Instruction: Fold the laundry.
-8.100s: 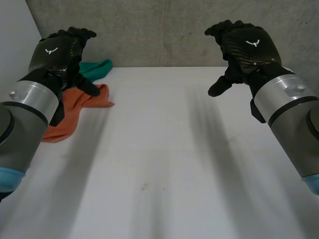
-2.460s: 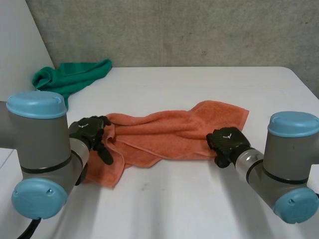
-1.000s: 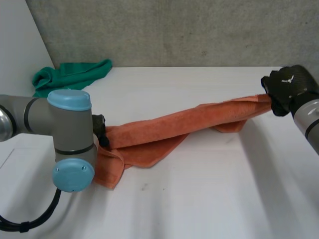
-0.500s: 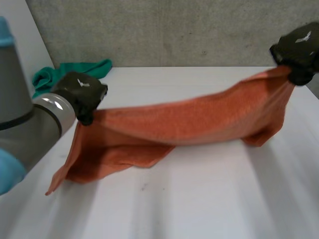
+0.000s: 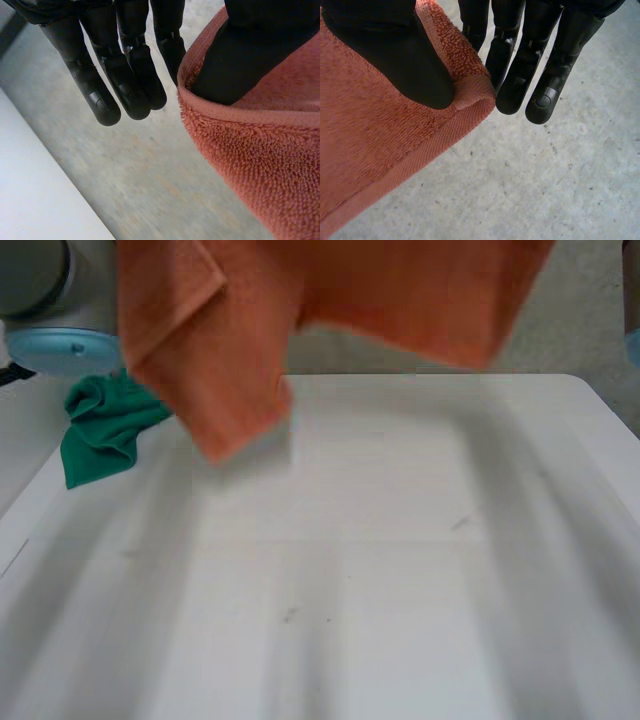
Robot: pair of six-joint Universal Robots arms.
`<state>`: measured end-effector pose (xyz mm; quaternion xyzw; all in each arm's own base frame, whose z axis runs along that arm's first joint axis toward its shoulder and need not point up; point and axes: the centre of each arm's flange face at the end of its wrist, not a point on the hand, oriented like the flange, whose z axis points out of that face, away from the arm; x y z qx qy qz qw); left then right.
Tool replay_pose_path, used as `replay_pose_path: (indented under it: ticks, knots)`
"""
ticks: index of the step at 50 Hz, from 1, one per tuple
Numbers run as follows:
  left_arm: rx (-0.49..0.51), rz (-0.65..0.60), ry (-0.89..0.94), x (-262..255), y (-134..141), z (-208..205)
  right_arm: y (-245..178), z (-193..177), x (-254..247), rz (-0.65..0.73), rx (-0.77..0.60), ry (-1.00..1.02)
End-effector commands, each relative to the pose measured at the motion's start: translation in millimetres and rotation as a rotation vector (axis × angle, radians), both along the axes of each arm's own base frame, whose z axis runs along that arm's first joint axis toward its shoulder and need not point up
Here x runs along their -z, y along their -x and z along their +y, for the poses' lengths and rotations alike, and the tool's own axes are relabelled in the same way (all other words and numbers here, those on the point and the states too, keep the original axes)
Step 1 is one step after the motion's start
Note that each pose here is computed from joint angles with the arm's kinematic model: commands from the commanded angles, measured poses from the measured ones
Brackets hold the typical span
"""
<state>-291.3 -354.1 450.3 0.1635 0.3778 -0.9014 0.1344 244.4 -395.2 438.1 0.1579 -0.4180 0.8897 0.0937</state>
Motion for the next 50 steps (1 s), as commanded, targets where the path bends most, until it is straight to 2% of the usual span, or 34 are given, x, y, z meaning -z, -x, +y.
replay_pose_path:
  ticks: [1, 4, 11, 18, 27, 34, 41, 50]
  knots:
    - [0.022, -0.066, -0.159, 39.0, -4.5, 20.5, 2.5, 5.8, 43.7, 0.041, -0.034, -0.158]
    - [0.02, -0.099, -0.234, 61.3, -11.1, 27.0, 0.8, 13.1, 69.1, 0.082, -0.074, -0.241]
    - [0.051, -0.241, -0.514, 158.4, -20.0, 45.8, 1.3, 40.2, 131.5, 0.181, -0.173, -0.456]
    - [0.076, -0.343, -0.75, 235.0, -30.0, 75.1, 35.9, 49.9, 201.2, 0.206, -0.126, -0.743]
    - [0.1, -0.421, -0.945, 300.9, -30.5, 88.9, 63.2, 51.9, 229.2, 0.189, -0.068, -0.85]
    - [0.101, -0.379, -0.992, 307.0, -34.2, 88.1, 76.5, 49.7, 231.6, 0.171, -0.04, -0.866]
    - [0.11, -0.261, -1.042, 305.9, -37.8, 89.2, 78.0, 49.7, 233.9, 0.163, -0.049, -0.873]
    - [0.046, -0.186, -1.1, 307.9, -67.5, 84.4, 83.3, 46.9, 233.5, 0.156, -0.034, -0.873]
